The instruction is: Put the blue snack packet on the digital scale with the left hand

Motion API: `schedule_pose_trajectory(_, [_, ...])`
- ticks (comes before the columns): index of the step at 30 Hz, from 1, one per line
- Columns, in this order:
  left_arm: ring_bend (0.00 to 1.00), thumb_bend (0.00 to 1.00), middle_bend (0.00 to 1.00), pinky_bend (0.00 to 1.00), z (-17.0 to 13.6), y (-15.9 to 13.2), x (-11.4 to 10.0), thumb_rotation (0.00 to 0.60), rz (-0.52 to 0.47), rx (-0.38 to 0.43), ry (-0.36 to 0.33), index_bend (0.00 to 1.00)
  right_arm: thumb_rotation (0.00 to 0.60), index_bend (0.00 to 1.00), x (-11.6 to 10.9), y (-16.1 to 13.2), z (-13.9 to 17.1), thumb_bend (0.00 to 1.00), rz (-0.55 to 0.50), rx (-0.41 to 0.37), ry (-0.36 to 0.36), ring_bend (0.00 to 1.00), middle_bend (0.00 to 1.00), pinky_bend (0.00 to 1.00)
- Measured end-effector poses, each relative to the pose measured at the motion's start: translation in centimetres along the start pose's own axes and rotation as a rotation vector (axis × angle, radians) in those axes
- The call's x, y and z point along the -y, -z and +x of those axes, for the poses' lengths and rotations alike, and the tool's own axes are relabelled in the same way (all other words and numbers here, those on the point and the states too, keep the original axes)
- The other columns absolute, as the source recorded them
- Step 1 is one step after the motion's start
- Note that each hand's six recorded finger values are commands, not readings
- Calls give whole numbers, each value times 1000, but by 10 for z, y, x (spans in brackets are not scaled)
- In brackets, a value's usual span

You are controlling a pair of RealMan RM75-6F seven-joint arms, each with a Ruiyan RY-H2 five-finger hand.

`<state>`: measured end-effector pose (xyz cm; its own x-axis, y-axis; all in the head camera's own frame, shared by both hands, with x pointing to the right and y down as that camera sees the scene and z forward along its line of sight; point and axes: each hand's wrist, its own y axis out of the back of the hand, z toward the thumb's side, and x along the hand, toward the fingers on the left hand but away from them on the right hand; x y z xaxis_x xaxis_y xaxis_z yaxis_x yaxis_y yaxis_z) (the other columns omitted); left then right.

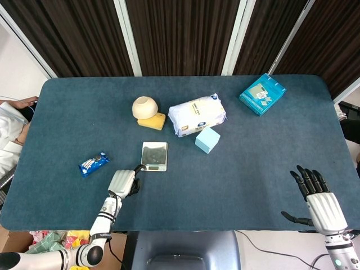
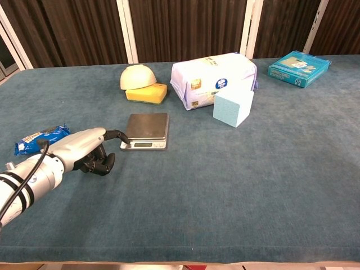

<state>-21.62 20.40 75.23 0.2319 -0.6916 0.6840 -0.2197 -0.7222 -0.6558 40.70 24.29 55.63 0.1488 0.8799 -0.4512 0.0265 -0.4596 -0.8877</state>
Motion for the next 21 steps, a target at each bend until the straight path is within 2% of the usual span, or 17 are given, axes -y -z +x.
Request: schedule_pose_trajectory(21, [1000,691,1000,1000,-2,6,1,600,21,-6,14,258,457,0,0,-2,2,161,-7,-14,-9,0,0,0])
